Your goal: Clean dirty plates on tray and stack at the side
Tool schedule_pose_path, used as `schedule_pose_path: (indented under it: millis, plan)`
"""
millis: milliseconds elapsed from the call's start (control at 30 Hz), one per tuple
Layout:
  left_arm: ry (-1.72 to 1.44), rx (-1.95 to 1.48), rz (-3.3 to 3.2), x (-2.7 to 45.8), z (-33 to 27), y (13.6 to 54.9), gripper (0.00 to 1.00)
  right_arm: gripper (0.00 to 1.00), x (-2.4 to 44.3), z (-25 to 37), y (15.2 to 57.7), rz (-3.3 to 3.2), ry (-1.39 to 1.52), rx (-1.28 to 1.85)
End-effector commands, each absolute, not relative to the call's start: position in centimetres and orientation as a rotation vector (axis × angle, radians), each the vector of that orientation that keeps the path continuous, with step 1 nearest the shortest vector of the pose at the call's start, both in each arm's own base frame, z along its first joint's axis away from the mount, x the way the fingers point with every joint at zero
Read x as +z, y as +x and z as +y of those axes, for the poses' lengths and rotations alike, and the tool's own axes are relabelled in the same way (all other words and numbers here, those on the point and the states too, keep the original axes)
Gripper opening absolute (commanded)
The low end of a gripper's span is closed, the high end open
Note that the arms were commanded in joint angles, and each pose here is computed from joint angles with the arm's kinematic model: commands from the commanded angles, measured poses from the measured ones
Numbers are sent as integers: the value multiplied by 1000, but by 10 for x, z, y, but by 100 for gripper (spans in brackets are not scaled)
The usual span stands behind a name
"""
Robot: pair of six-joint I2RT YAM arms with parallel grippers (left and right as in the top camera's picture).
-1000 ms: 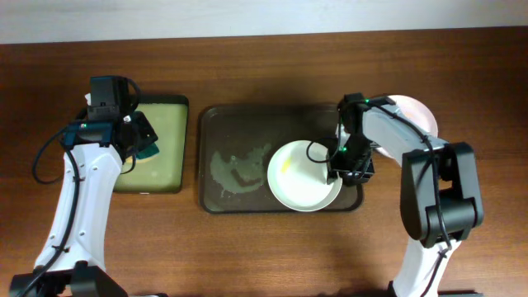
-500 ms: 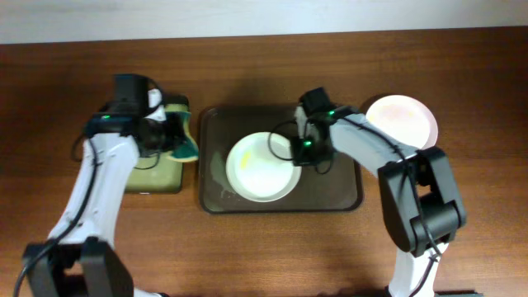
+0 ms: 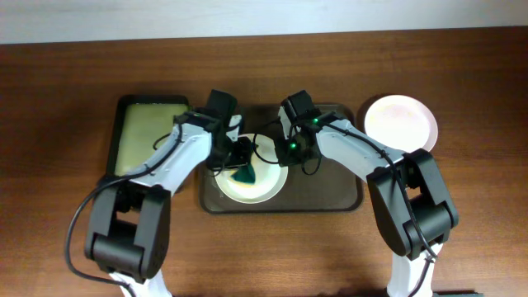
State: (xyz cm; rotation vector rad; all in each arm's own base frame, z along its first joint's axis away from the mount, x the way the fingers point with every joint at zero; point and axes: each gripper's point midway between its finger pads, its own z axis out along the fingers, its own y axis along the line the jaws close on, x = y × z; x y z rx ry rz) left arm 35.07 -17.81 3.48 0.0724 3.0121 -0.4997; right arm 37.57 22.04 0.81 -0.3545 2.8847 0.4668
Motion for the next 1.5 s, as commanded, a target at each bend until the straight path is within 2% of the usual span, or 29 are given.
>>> schedule_pose_path:
  millis: [0,100,167,267,400,600,767,833,900,1033,1067,1200,1300,1400,1467]
  plan:
    - [42,-510,3059,17,-181,347,0,4,-7,211,372,2919,-345,397]
    - [35,-438,3100,-12,-175,349,0,4,-7,211,372,2919,-345,397]
    - [12,-82,3084,-30,-136,358,0,4,-7,210,371,2922,-346,395]
    - [-3,451,2953,-19,-75,372,0,4,-7,208,372,2921,-342,376]
    - [-8,796,2808,4,-37,381,0,4,-8,206,372,2926,-340,356]
    - [-86,761,2656,60,-36,404,0,4,-8,205,371,2929,-339,349]
    - [-301,398,2531,140,-46,407,0,4,-3,206,373,2912,-406,345]
    - [-379,227,2519,162,-34,405,0,4,16,209,378,2876,-442,350]
    - [-449,101,2550,163,-21,402,0,4,46,209,389,2811,-509,303]
    - [-602,73,2644,131,16,388,0,4,129,185,411,2660,-550,-101]
    - [-632,91,2671,119,24,385,0,4,163,180,415,2572,-568,-289]
    - [-693,116,2701,97,40,387,0,4,252,188,409,2285,-587,-701]
    - [-725,126,2707,87,49,389,0,4,279,217,390,2088,-841,-932]
    - [-760,118,2696,83,58,392,0,4,311,228,374,1901,-840,-1153]
    - [-761,72,2711,73,55,396,0,4,321,236,365,1843,-826,-1193]
